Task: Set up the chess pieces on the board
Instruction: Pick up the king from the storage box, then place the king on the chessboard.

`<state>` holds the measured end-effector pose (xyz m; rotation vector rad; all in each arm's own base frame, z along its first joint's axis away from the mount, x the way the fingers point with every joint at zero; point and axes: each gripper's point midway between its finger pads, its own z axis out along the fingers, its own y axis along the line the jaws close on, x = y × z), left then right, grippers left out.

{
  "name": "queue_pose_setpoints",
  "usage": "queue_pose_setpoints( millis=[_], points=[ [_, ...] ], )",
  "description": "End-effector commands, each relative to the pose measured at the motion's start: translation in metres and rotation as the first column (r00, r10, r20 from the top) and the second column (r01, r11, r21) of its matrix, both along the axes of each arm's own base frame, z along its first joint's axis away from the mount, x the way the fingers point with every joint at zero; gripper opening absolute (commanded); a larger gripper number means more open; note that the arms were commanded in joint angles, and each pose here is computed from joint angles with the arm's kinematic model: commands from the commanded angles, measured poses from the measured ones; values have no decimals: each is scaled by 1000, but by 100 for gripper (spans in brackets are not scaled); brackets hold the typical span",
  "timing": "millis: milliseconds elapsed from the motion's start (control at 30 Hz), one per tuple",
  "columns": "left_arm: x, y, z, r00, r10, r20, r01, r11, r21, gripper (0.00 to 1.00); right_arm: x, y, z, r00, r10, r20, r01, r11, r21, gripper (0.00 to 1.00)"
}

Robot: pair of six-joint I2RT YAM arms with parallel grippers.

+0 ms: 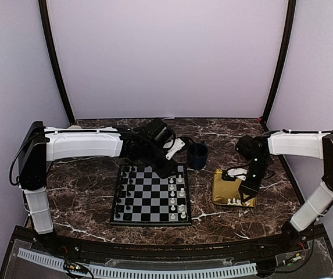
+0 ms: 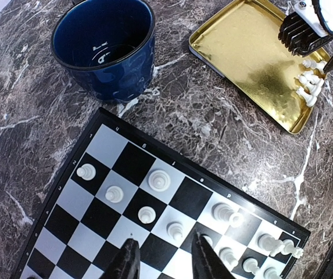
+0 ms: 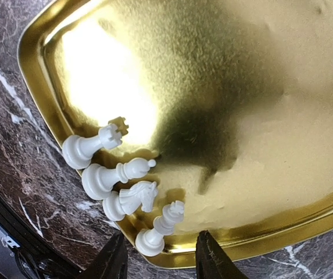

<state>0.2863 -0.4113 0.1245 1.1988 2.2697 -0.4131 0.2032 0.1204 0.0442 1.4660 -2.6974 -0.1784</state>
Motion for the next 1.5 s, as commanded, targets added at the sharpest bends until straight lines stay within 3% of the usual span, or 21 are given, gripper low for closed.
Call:
queue_pose_setpoints(
  millis=[0, 467, 833, 933, 1167, 1333, 1467],
  points=[
    [-2, 0, 13, 1000, 11, 14, -11, 999, -37, 33, -12, -13, -10, 998, -22, -57, 19, 998, -66, 41],
    [-2, -2, 9, 1000, 17, 3, -17, 999, -50, 33, -13, -27, -37, 998, -26, -51, 18, 987, -158, 24],
    [-5, -4, 8, 1000, 10, -10, -10, 998, -62, 33, 4, -15, -42, 1000, -13, 19, 14, 995, -96, 12],
    [-7, -5, 9, 1000, 1, -7, -2, 997, -80, 33, 16, -5, -25, 997, -17, 71, 20, 999, -43, 11],
    [-9, -5, 16, 1000, -2, 0, 2, 995, -105, 33, 44, 46, 47, 971, 1, 238, -61, 968, 244, 13],
    [-3, 2, 33, 997, 54, 48, -46, 988, -146, 33, 57, 98, 89, 950, 36, 310, -184, 867, 462, 15],
    [9, 20, 59, 975, 175, 134, -146, 968, -202, 34, 68, 147, 113, 902, 62, 428, -328, 742, 584, 17]
  ],
)
